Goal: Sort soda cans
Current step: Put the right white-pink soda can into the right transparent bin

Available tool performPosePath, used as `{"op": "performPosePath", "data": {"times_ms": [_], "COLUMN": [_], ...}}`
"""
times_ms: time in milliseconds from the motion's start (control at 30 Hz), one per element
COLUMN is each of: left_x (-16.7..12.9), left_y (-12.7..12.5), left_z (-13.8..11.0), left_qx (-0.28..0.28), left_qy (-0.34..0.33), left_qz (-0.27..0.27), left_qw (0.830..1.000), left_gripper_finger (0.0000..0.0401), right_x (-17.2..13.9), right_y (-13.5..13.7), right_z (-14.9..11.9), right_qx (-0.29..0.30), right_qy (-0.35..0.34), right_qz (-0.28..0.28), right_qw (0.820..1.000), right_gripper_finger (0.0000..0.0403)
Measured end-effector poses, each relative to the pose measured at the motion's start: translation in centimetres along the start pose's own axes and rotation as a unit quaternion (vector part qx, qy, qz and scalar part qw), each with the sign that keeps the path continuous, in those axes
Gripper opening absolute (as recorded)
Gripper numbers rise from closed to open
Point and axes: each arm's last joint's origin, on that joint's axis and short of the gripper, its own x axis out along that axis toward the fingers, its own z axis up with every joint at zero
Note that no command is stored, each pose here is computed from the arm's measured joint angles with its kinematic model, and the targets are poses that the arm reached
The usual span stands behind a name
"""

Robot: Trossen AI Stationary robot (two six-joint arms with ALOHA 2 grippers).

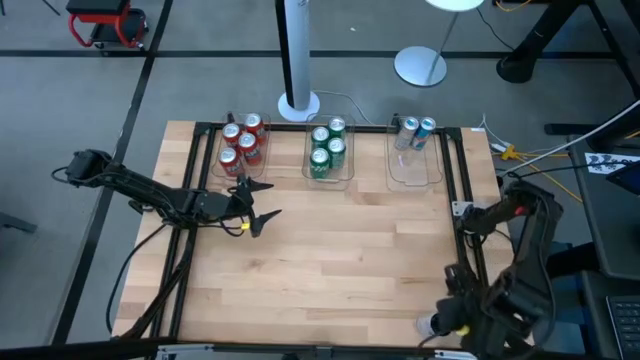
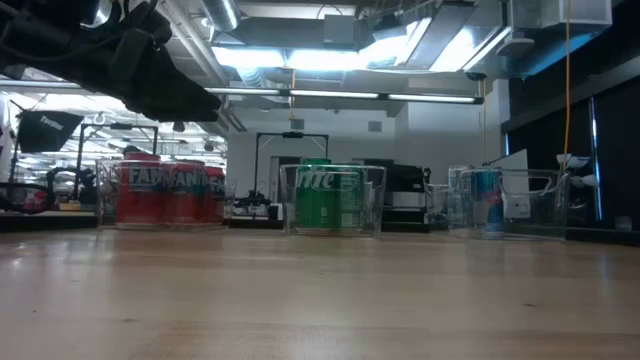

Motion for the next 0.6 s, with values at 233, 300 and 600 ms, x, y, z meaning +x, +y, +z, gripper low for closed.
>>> {"op": "performPosePath", "data": {"times_ms": [233,300,600], "left_x": [0.0,0.0,0.0], "left_y": [0.0,0.0,0.0], "left_z": [0.0,0.0,0.0], "left_qx": [-0.002,-0.002,-0.004], "left_qy": [0.000,0.000,0.000], "left_qz": [0.000,0.000,0.000], "left_qw": [1.000,1.000,1.000], "left_gripper_finger": [0.0375,0.0375,0.0375], "right_x": [1.1,1.6,3.5], "right_y": [2.3,3.1,4.6], "right_z": [-1.1,-1.3,-1.6], "right_qx": [0.043,0.041,0.042], "right_qy": [0.019,0.020,0.045], "right_qz": [0.002,0.003,-0.020], "right_qw": [0.999,0.999,0.998], "right_gripper_finger": [0.0317,0.0317,0.0317]}}
